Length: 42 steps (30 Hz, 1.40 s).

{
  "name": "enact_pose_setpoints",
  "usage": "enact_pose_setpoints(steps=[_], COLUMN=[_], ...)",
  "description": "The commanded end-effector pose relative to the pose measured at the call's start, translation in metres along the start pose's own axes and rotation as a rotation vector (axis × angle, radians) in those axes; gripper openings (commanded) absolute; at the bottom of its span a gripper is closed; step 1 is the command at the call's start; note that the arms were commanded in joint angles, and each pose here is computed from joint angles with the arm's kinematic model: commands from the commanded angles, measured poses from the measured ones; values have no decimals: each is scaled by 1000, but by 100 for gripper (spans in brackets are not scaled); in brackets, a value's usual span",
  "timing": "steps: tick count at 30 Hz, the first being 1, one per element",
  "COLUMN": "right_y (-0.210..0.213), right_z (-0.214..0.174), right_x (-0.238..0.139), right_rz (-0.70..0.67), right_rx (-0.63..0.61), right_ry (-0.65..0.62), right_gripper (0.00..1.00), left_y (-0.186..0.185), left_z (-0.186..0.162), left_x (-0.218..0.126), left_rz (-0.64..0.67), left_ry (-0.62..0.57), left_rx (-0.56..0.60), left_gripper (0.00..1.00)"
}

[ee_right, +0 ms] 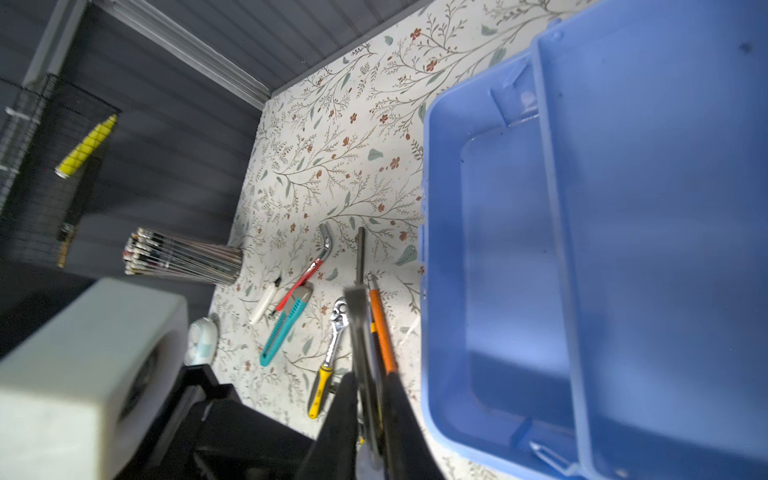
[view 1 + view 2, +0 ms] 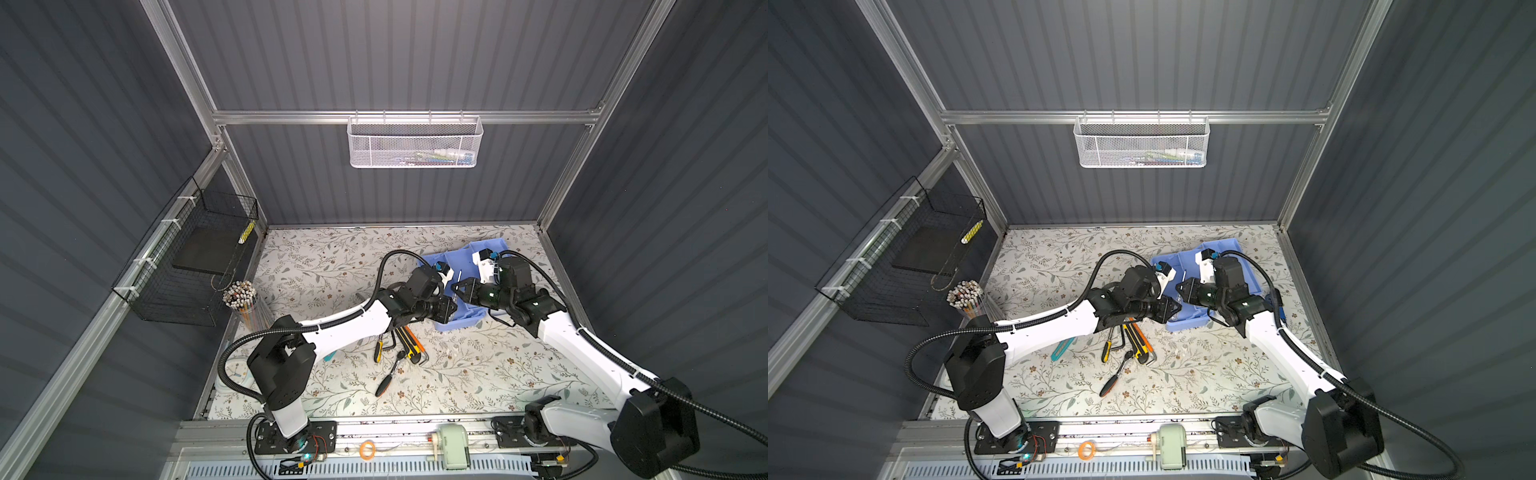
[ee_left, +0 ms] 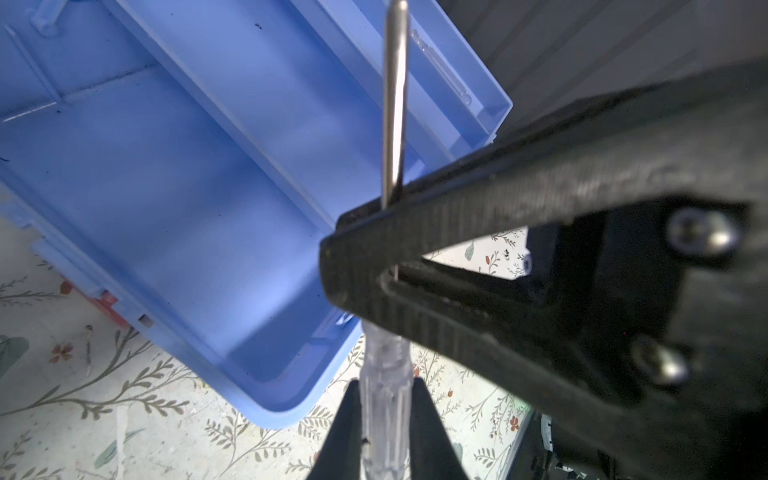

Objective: Pack the tool kit
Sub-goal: 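Carry the screwdriver to the farthest tray with the right gripper while the left withdraws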

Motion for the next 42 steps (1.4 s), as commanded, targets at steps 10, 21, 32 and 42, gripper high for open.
enact_pose_setpoints(steps=[10,21,32,42], right_y=[8,-78,-157,-182], right_z=[12,70,104,115], right_x=[-15,-80,-88,-67], right_rz=[-14,-442,-794,-843], right_rx=[-95,-282,-412,-459], right_ry=[0,18,218,285], right_gripper=[0,1,3,2], left_y=[1,45,66,81], left_z=[11,-22,-47,-59], left_x=[-11,-29,-38,-55], left_rz=[11,217,304,381], left_ry=[-54,41,119,133], left_rx=[-7,59,74,81], left_gripper=[72,100,100,100])
Point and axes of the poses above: each gripper's point midway between its finger pads, its own x axis out along the fingers, its own y axis along the line the jaws close on, z = x × y, the point moved 1 cm from there along -x, back along the fingers, and after that the axes turned 4 degrees about -x, right-handed, at the moved point
